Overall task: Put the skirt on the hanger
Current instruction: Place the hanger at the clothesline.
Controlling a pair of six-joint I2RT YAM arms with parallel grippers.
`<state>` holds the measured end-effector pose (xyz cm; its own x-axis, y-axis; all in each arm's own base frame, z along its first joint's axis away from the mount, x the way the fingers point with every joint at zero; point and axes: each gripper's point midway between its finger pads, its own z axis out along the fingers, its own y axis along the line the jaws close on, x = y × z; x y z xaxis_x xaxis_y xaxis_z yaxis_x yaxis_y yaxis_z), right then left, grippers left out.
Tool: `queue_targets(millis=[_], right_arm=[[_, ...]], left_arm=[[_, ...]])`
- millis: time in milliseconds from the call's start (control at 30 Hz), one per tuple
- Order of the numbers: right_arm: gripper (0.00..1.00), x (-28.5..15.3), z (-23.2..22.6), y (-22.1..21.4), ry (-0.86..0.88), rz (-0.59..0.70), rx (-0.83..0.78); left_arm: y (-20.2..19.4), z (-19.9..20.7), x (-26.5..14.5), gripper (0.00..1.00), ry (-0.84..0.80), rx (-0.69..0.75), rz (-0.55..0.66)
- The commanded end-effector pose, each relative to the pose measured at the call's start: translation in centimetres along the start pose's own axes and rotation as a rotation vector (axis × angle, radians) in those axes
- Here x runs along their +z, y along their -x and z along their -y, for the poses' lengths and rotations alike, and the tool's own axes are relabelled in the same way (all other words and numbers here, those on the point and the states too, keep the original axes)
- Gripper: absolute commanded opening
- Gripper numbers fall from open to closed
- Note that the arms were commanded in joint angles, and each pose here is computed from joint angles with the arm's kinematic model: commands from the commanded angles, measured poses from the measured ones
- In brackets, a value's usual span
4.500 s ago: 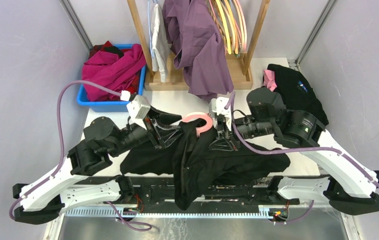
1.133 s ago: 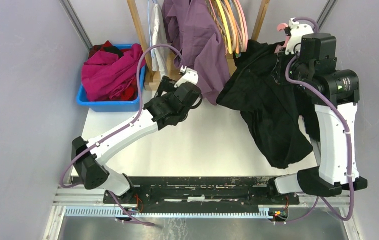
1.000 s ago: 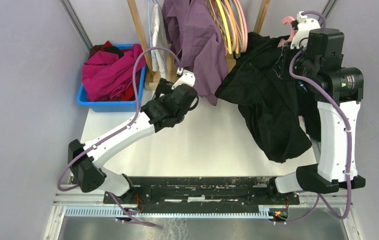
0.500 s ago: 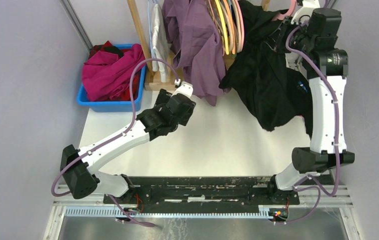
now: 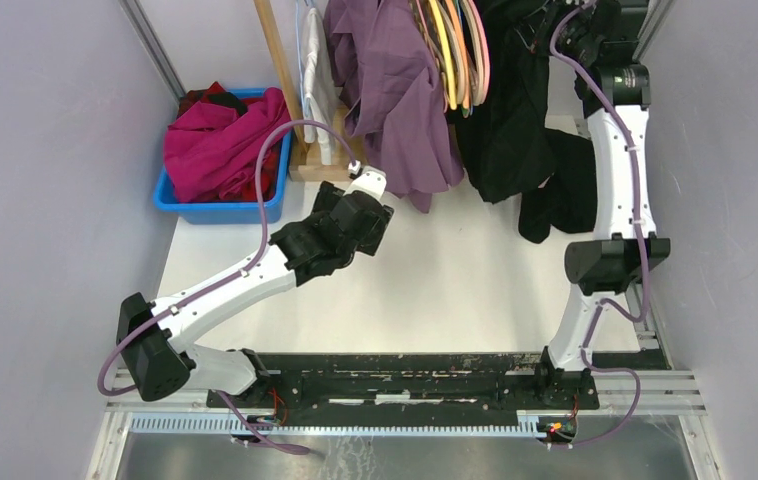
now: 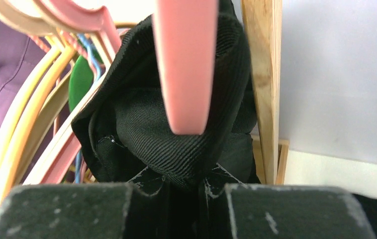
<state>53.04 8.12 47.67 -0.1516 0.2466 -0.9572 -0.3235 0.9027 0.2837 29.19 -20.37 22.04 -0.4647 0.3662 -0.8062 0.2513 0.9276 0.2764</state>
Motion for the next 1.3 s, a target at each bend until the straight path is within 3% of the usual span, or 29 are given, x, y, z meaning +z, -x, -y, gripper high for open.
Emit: queue_targets(millis=[0, 467, 1267], right_arm=[[0.01, 0.3, -3.3, 7.1, 0.119, 0.252, -0.066], [0.01, 4.4, -7.4, 7.1, 0.161, 0.358, -0.138], [0.01, 11.0, -2.9, 3.9, 0.083, 0.434, -0.041]], left_arm=[[1.2, 0.8, -0.2, 0.99, -0.019, -0.073, 0.039], [0.6, 1.6, -0.3, 0.99, -0.024, -0.046, 0.013], [-0.2, 4.2, -0.3, 0.99, -0.045, -0.006, -0.019]])
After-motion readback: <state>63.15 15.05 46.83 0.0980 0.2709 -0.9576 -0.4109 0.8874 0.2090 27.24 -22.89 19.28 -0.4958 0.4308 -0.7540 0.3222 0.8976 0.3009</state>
